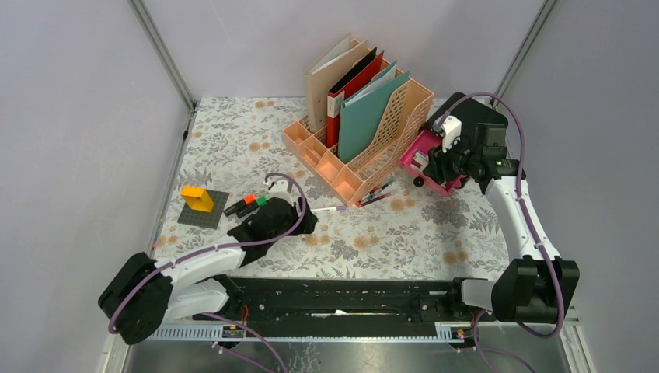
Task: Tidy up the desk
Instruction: Place the stationery in the drawer, then pick up the stationery from the center of the board.
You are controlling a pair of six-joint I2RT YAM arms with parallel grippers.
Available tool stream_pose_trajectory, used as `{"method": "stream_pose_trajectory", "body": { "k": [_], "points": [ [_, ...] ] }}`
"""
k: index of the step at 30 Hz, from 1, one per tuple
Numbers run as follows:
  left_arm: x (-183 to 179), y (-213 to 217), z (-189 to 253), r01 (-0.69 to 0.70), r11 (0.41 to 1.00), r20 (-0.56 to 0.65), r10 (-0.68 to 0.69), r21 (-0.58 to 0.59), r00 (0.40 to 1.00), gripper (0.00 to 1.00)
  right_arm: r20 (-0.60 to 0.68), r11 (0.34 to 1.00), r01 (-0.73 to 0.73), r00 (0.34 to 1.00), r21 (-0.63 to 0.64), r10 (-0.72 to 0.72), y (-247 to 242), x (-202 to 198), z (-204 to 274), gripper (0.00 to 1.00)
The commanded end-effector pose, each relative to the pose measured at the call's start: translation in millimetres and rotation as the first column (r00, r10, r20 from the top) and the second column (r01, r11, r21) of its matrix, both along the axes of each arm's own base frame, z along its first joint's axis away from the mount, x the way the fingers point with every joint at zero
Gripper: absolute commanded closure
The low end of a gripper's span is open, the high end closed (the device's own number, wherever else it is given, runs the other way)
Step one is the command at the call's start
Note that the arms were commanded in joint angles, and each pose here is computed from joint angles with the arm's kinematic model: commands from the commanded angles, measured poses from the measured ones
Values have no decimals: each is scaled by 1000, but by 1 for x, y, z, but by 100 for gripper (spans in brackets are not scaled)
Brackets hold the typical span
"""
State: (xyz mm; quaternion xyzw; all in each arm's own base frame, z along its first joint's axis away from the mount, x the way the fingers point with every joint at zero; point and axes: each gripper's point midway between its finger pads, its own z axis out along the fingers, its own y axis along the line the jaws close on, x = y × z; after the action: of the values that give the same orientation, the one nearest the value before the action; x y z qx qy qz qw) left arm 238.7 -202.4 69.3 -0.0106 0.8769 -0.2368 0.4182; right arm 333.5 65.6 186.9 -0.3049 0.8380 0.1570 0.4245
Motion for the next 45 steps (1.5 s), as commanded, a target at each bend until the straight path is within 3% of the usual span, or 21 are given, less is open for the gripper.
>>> {"method": "stream_pose_trajectory", "body": {
  "k": [1,5,10,28,35,45],
  "points": [
    [13,5,2,-61,996,-27,63,62,998,34,48,997,-51,998,54,49,11,-3,26,48],
    [18,17,-9,-108,982,-62,119,156,991,55,44,996,-63,997,65,60,14,-5,26,48],
    [23,19,-17,-116,967,-89,138,226,986,64,44,995,-70,997,72,67,15,-6,27,48],
    [25,16,-42,-69,947,-160,125,314,979,69,37,993,-87,996,86,84,18,-8,26,48],
    [21,24,-60,-40,915,-216,137,402,967,69,33,989,-103,994,106,100,22,-10,28,48],
    [15,29,-67,-5,893,-249,131,449,960,96,27,972,-151,988,180,149,35,-17,35,48]
  ]
}}
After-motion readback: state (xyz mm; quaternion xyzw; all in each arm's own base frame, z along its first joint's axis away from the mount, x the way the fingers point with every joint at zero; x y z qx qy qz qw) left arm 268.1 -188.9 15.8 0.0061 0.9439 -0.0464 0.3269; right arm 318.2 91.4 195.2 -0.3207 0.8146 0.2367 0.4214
